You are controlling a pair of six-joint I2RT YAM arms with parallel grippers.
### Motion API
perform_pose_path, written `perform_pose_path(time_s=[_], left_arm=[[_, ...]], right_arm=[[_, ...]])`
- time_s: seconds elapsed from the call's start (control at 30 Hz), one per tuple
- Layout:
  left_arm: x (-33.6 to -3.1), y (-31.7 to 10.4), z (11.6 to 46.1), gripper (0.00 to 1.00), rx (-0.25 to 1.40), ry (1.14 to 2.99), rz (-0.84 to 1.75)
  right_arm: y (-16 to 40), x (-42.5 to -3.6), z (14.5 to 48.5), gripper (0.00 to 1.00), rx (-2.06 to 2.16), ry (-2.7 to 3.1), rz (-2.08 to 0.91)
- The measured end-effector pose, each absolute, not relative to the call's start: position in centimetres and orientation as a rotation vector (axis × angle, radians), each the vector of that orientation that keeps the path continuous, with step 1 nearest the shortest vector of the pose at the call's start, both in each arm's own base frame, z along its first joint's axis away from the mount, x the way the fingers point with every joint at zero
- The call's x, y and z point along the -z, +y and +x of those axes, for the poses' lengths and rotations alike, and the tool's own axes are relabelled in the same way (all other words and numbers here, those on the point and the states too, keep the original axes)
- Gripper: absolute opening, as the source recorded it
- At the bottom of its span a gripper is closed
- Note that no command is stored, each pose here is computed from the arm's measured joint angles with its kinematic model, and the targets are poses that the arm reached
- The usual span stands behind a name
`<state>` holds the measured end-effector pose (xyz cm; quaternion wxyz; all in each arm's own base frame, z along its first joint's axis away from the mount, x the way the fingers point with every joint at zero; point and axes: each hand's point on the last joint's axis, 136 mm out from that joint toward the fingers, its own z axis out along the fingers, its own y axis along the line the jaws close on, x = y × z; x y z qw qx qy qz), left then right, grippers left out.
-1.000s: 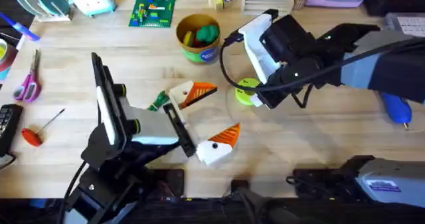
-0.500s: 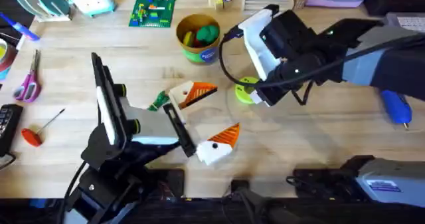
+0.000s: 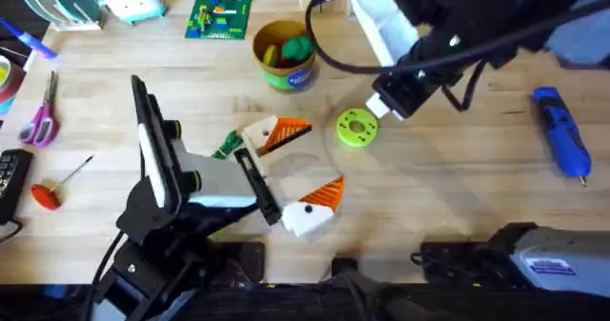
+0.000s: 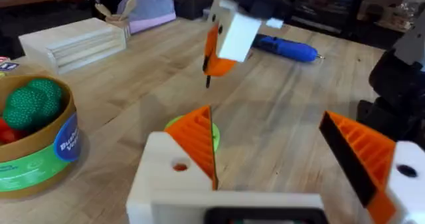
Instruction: Pick up the gripper from the table and insert it into the empty holder that is missing its gripper. Then pick up a screw, insert it into the mounting hole, and use the screwdriver to tighten it. Finally, clean up the table by picking up the vegetable and placing it into the bucket.
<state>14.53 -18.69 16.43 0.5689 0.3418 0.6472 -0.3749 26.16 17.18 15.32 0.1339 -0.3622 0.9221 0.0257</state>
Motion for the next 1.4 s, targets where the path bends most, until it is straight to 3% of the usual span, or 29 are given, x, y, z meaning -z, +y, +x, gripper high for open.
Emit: perform_pose_path(time_s=[0.27,0.47,0.77,1.4], left_arm=[[-16.4,-18.7,14.5,0.993,0.880,1.520,0.803],[-16.4,-18.7,14.5,0.993,0.880,1.520,0.803],[-16.4,-18.7,14.5,0.993,0.881,1.520,0.803],[-16.4,-18.7,14.5,0.993,0.880,1.520,0.803]], right_arm=[[19.5,-23.7,25.7,0.008,-0.104,2.559,-1.131],[23.5,-27.0,25.0,0.008,-0.121,2.519,-1.262],[29.9,-25.6,23.5,0.008,-0.142,2.475,-1.463],[34.5,-25.0,20.3,0.008,-0.369,2.436,-1.559]])
